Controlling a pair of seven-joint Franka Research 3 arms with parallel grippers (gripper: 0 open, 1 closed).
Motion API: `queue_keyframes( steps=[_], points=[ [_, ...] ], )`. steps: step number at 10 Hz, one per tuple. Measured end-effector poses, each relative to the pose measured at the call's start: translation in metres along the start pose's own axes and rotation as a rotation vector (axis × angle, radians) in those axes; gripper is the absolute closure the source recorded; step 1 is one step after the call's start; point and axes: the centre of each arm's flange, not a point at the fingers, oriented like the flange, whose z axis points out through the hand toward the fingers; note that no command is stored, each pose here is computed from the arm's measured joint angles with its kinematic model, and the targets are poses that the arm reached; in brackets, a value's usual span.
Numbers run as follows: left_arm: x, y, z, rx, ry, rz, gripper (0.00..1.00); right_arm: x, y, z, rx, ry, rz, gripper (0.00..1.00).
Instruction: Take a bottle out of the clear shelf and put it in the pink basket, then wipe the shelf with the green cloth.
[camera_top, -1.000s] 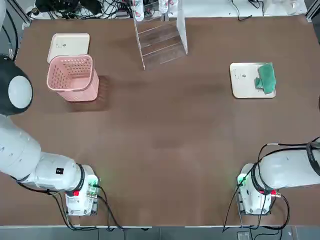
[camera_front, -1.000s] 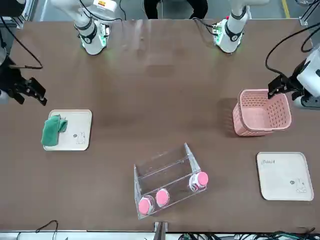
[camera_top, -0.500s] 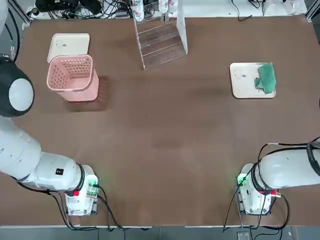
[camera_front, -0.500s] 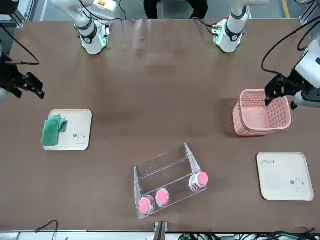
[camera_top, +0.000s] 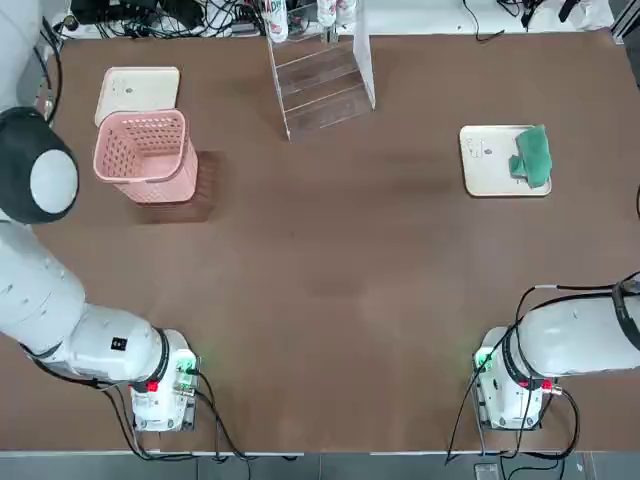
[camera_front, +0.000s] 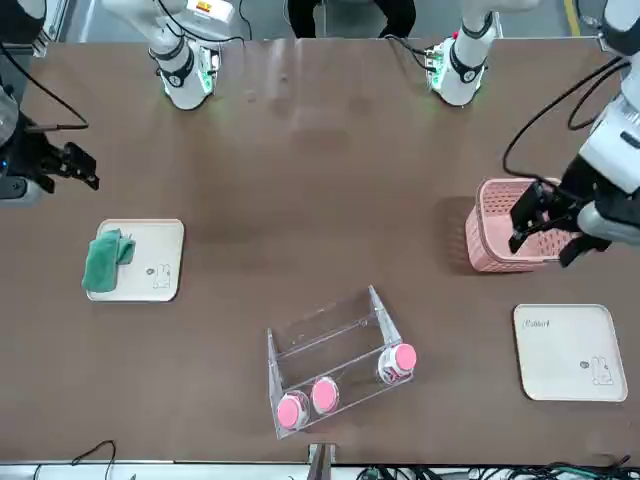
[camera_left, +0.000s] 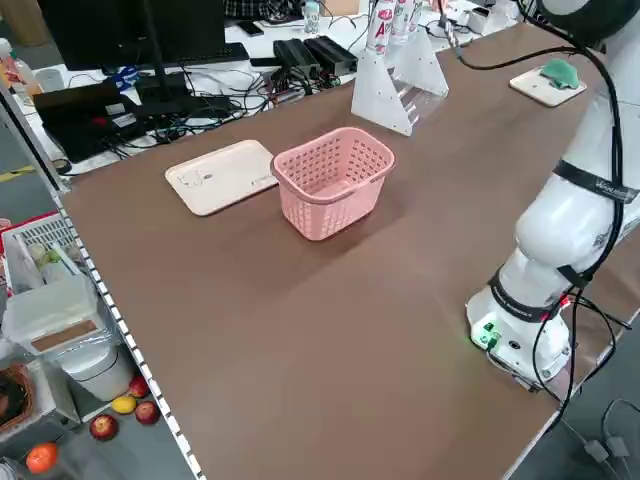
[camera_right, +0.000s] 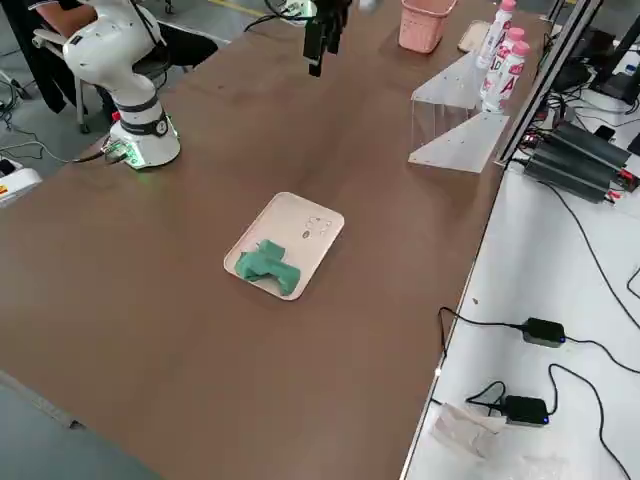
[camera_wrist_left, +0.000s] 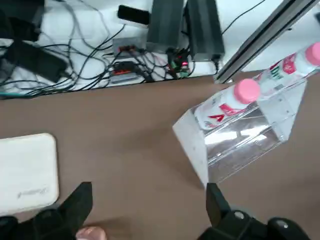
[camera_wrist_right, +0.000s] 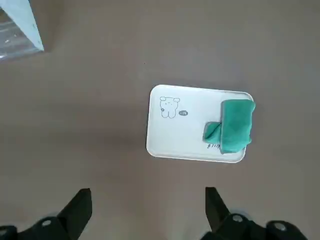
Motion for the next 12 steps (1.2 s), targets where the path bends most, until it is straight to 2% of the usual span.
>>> queue_keyframes(
  steps=[2,4,6,7,9,11,12],
  points=[
    [0.010,0.040,0.041,-0.050,0.072,0.050,0.00,0.000,0.017,0.016,0.005,-0.019,-0.120,0.00],
    [0.013,0.083,0.076,-0.060,0.142,0.137,0.00,-0.004,0.068,0.028,0.023,-0.012,-0.241,0.00],
    [0.015,0.112,0.115,-0.051,0.224,0.218,0.01,-0.009,0.140,0.062,0.148,0.028,-0.314,0.00],
    [0.015,0.124,0.138,-0.049,0.286,0.246,0.01,-0.009,0.186,0.097,0.210,0.060,-0.301,0.00],
    [0.015,0.129,0.175,-0.023,0.356,0.310,0.01,-0.006,0.258,0.194,0.323,0.127,-0.231,0.00],
    [0.019,0.124,0.180,-0.006,0.427,0.336,0.01,-0.001,0.291,0.274,0.421,0.172,-0.147,0.00],
    [0.020,0.122,0.178,-0.003,0.438,0.337,0.01,0.002,0.299,0.299,0.436,0.197,-0.118,0.00]
  ],
)
